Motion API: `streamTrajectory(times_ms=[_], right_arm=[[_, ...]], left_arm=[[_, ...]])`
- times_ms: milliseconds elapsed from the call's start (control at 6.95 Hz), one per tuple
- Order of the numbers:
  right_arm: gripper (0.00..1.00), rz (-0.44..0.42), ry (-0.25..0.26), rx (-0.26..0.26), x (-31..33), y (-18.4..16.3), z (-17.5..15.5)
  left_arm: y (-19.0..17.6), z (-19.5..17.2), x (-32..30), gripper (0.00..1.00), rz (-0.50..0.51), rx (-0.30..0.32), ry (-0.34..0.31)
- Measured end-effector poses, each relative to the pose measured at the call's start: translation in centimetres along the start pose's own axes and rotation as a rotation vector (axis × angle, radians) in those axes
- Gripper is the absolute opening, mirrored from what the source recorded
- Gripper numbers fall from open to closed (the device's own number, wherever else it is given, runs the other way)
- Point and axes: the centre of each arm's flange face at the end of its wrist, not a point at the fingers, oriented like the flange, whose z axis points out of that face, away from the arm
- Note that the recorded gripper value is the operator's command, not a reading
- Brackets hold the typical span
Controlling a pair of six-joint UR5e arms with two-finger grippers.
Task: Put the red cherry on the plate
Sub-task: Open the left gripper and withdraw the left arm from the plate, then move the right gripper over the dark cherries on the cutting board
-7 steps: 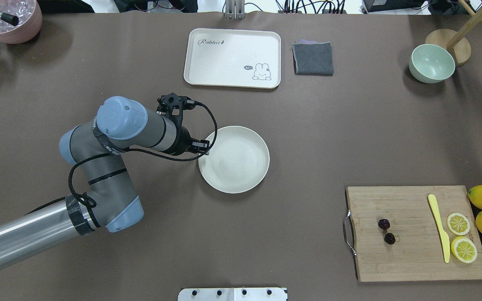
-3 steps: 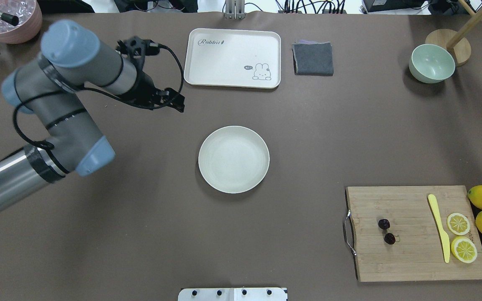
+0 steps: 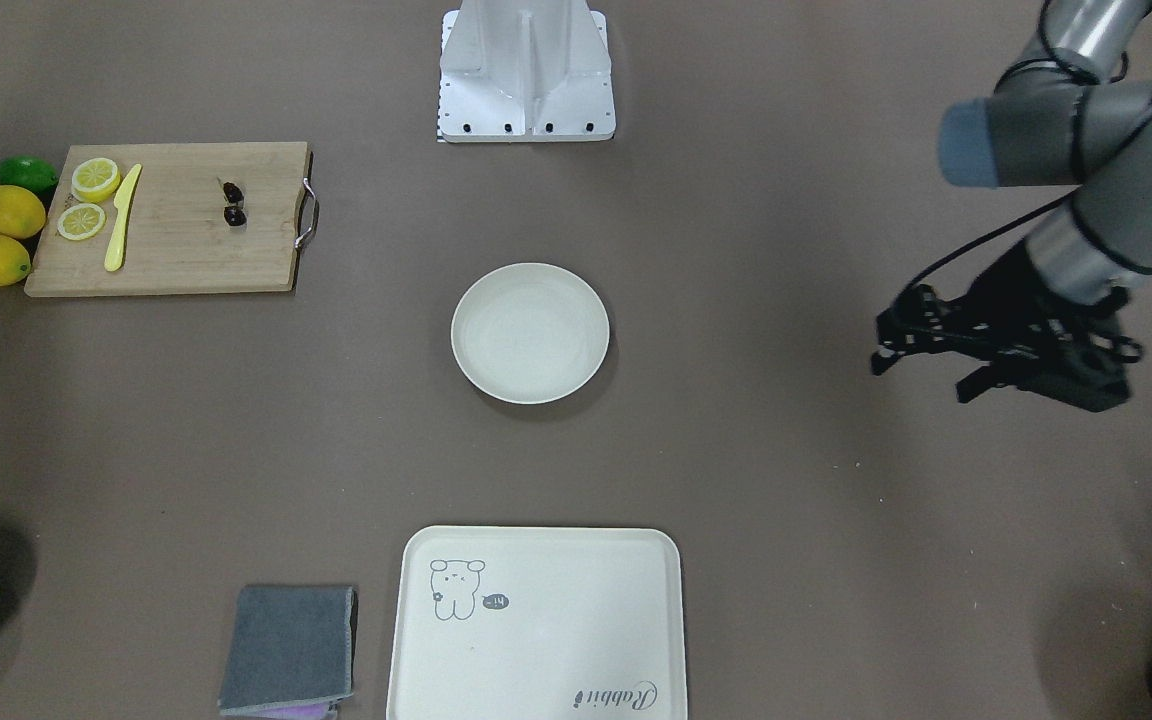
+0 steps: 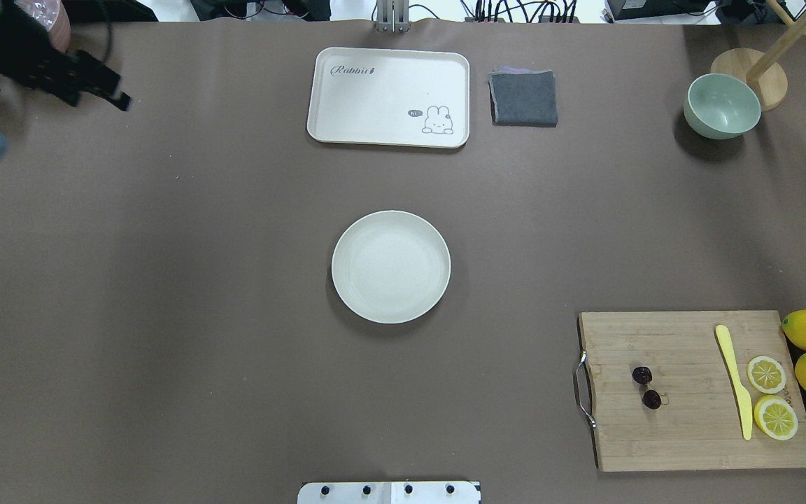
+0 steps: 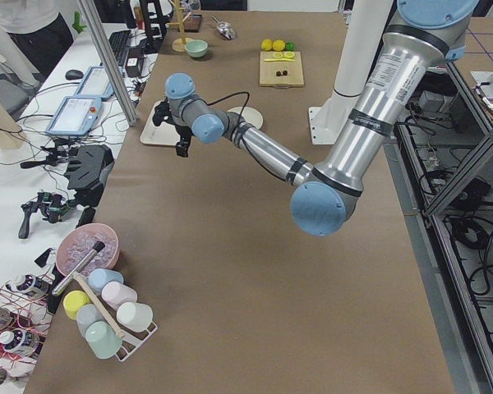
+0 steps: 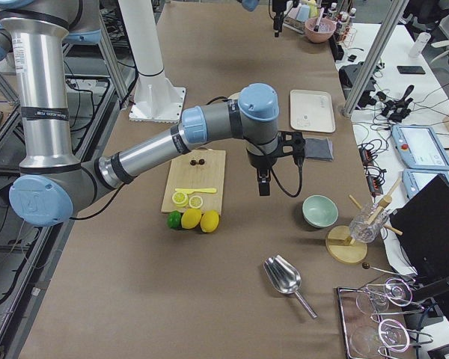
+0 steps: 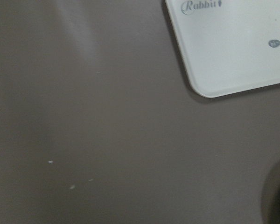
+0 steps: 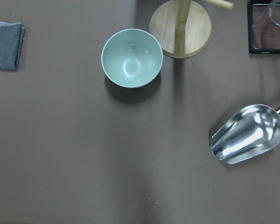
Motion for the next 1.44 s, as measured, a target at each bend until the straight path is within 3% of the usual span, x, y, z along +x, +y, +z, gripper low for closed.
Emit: streamTrajectory(times_ms=[144,431,863,1150,1438], right_arm=[[0.99,-0.037,-0.007,0.001,-2.0,-0.9,0.1],[0.99,-0.093,-0.020,-0.007,-4.7,-1.5,0.7],[0.99,-0.175,-0.021,-0.030,-12.9,-1.7,2.6],[0.99,-0.149,0.000,-0.046,-16.6,1.5,3.8],[0.98,-0.139,0.017,-0.069,-16.0,8.8,5.5]], left_arm=[[2.4,-4.0,-7.3,0.97,-0.030,0.017,0.004],[8.1,-6.7,-16.4,0.97,-0.079,0.023,-0.014],[11.3,-7.3,-19.3,0.97,-0.094,0.021,-0.023],[11.3,-7.9,-18.2,0.97,-0.069,0.034,-0.020],[11.2,-8.0,-17.3,0.97,-0.057,0.035,-0.012]])
